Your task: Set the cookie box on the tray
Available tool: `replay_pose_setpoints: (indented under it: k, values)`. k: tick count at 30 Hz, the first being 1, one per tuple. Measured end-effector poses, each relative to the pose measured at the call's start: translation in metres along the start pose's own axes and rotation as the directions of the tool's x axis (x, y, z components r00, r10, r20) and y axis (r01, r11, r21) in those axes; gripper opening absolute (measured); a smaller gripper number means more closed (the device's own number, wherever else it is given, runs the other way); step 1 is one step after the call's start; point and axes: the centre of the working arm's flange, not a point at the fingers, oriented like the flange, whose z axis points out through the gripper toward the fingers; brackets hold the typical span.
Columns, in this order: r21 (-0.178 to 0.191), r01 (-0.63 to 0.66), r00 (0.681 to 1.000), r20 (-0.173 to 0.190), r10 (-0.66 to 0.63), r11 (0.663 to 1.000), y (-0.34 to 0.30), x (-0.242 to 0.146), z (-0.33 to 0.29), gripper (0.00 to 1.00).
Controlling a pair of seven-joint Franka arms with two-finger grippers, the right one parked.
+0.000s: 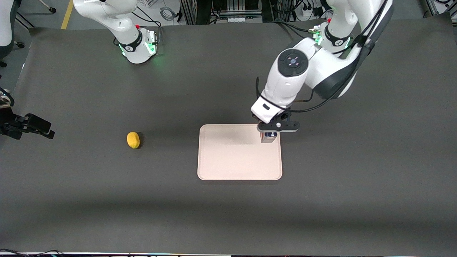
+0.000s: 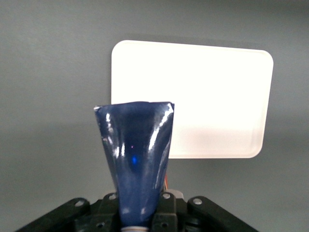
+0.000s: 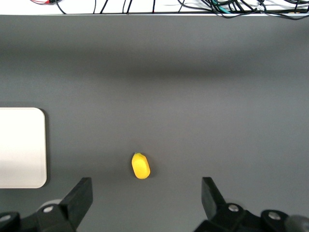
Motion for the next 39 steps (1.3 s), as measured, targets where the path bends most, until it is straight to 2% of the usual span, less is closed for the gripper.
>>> replay_pose_setpoints:
  k: [7, 14, 17, 22, 28, 34, 37, 39]
  values:
    - [-0.002, -0.024, 1.0, -0.015, 0.024, 1.0, 0.001, 0.004, 0.037, 0.22]
    - [0.043, -0.031, 0.998, -0.054, 0.034, 0.999, -0.001, 0.004, 0.065, 0.22]
    - [0.049, -0.037, 0.998, -0.058, 0.04, 0.998, -0.001, 0.003, 0.075, 0.22]
    - [0.038, -0.048, 0.997, -0.064, 0.051, 0.998, 0.0, 0.003, 0.089, 0.22]
    - [0.056, -0.073, 0.995, -0.068, 0.077, 0.996, -0.004, 0.002, 0.107, 0.22]
    - [0.053, -0.081, 0.994, -0.07, 0.085, 0.995, -0.005, 0.003, 0.115, 0.22]
    - [0.047, -0.08, 0.994, -0.075, 0.084, 0.996, -0.006, 0.004, 0.115, 0.3]
    - [0.046, -0.078, 0.994, -0.078, 0.081, 0.996, -0.007, 0.006, 0.115, 0.39]
